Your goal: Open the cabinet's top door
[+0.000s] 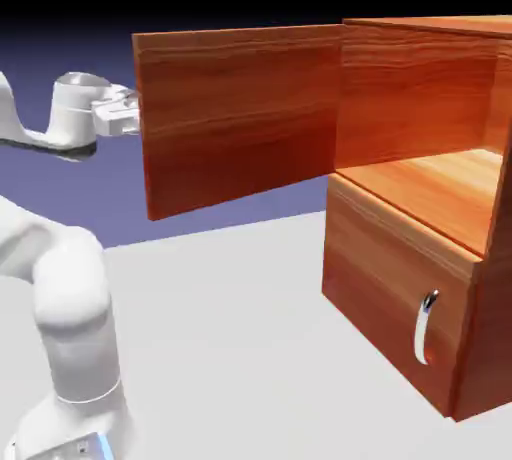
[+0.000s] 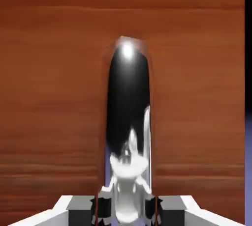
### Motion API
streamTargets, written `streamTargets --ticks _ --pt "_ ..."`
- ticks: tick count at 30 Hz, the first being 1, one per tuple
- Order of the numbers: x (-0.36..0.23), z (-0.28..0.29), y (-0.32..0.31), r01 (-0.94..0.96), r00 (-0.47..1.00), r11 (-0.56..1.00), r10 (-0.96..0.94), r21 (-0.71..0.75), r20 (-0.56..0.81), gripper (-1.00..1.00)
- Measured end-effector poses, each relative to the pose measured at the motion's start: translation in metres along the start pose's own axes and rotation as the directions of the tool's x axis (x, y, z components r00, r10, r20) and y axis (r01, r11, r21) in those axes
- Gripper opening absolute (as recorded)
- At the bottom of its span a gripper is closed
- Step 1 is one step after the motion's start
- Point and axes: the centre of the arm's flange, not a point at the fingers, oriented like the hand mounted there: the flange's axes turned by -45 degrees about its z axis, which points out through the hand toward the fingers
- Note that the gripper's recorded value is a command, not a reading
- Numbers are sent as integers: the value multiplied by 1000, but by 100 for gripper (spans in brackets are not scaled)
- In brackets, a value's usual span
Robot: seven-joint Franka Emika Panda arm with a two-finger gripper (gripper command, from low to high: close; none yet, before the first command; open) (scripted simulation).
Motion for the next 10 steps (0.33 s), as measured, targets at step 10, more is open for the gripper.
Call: streamTargets --ticks 10 --pt "0 -62 -28 0 1000 988 0 -157 0 -100"
